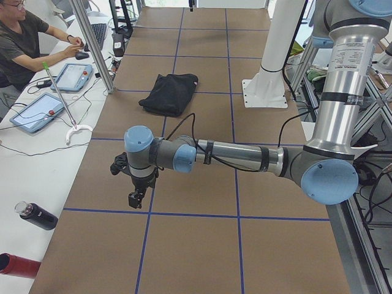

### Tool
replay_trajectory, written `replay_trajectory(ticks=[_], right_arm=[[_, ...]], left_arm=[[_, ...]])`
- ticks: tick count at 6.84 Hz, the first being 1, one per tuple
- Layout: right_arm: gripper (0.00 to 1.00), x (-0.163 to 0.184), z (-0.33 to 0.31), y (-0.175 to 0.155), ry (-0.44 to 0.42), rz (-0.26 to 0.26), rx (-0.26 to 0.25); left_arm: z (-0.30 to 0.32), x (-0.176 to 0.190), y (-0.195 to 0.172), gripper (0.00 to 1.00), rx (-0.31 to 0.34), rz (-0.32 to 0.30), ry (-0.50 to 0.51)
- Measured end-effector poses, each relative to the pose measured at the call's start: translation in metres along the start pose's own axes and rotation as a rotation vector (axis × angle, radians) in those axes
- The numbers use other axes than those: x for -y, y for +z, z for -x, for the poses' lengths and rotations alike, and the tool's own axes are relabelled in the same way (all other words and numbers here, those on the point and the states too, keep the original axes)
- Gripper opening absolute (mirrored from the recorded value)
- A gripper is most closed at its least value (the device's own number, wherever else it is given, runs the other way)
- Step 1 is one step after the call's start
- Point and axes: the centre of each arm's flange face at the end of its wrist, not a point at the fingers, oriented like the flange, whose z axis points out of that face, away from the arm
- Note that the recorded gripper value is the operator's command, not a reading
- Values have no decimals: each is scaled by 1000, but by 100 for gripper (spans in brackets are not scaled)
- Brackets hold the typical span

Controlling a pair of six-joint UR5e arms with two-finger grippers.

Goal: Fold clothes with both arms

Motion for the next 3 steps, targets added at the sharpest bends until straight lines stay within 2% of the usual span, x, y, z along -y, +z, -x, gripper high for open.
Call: replay_trajectory(ticks=[2,3], right_arm=[[100,-12,-23,5,23,33,59],[100,-19,-41,11,-3,44,66]], left_arm=[[2,-10,4,100,-48,41,-43],[4,-15,8,100,-54,52,-53]])
